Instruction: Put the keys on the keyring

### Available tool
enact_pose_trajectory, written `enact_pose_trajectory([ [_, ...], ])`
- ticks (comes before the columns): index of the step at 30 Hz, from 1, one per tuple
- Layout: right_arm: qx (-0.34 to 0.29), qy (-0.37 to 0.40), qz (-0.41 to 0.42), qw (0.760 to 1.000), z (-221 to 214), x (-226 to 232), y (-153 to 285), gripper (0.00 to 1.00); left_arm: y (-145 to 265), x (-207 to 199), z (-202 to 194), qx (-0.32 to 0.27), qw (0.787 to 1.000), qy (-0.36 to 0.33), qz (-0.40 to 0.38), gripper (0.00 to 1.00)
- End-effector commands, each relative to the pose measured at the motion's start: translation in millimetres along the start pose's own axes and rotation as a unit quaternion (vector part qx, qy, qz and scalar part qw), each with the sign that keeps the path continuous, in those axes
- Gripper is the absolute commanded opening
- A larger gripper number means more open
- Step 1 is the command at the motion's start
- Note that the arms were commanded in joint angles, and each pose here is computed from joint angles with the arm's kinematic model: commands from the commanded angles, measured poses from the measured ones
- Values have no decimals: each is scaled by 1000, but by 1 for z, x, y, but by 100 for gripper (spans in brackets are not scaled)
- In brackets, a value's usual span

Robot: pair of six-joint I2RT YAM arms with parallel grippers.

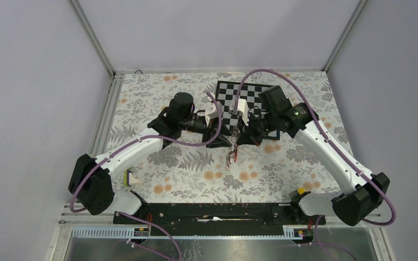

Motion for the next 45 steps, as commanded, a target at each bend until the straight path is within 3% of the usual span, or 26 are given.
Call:
enact_pose_trajectory([
  [1, 19, 8, 5, 1000, 9, 3, 4, 0, 0, -3, 13, -13, 999, -44, 7, 53],
  [8, 28, 6, 15, 999, 11, 2, -2, 0, -7, -4, 10, -10, 999, -42, 6, 50],
  [30, 2, 9, 3, 1000, 12, 4, -4, 0, -14, -5, 6, -19, 1000, -6, -19, 21],
  [45, -4, 14, -13, 1000, 9, 3, -2, 0, -10, -8, 2, -27, 999, 13, -33, 14],
])
Point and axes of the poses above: each gripper's point midway between its finger pads, its own y axis back along the fingers, its own x axis along the line the jaws close on, z = x × y, the point moved 7 cm from there along y, back along the fingers, and after that the axes turned 7 degrees about y, right-handed, at the moved point
